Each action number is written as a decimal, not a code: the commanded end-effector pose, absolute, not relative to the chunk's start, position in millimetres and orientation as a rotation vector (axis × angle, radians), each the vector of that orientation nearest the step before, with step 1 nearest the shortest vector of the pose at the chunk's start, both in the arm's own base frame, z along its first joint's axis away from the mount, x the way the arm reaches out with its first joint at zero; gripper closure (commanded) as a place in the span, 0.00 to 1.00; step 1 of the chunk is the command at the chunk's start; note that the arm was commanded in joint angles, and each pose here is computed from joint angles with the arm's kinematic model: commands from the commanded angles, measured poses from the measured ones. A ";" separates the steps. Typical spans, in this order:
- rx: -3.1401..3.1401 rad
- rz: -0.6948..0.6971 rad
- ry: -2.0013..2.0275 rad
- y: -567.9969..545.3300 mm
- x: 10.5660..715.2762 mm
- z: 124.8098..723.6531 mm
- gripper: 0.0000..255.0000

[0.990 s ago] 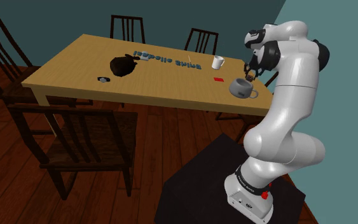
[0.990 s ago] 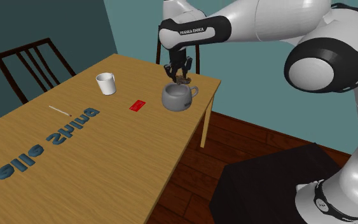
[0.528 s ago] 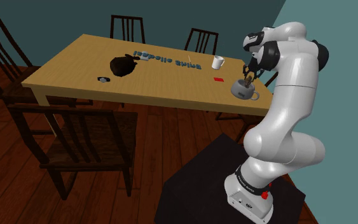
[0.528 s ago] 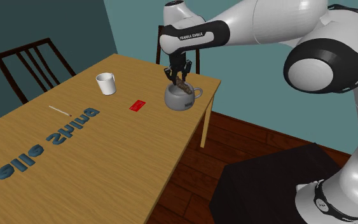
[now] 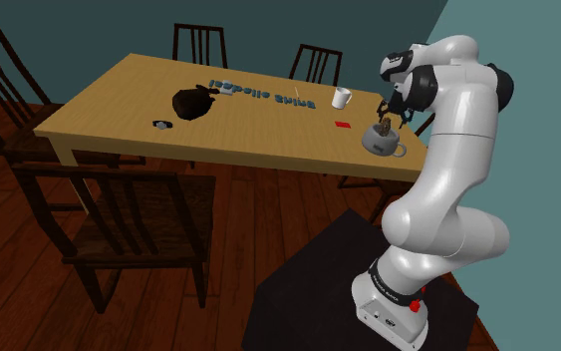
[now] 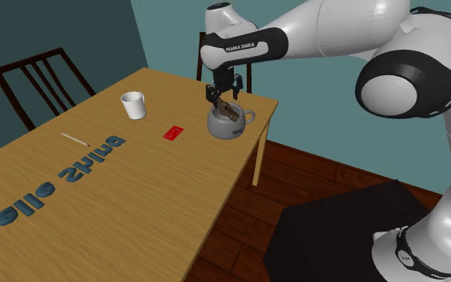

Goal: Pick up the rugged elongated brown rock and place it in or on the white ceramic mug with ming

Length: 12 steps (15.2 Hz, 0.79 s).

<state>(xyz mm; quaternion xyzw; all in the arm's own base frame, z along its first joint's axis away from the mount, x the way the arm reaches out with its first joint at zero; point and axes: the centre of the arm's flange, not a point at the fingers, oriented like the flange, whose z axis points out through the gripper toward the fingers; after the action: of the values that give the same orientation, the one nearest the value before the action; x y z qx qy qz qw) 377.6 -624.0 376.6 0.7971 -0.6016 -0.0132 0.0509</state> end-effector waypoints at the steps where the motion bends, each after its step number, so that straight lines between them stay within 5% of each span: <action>1: 2.426 -0.041 -1.831 -624.3 376.1 374.9 0.00; 5: 2.426 -0.041 -1.831 -621.0 380.3 424.7 0.00; 12: 2.426 -0.041 -1.831 -621.0 380.3 424.7 0.00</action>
<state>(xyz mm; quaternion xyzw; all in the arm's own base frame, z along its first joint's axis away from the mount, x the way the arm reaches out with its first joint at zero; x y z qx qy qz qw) 380.3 -621.0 424.6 0.7971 -0.6016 -0.0134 0.0508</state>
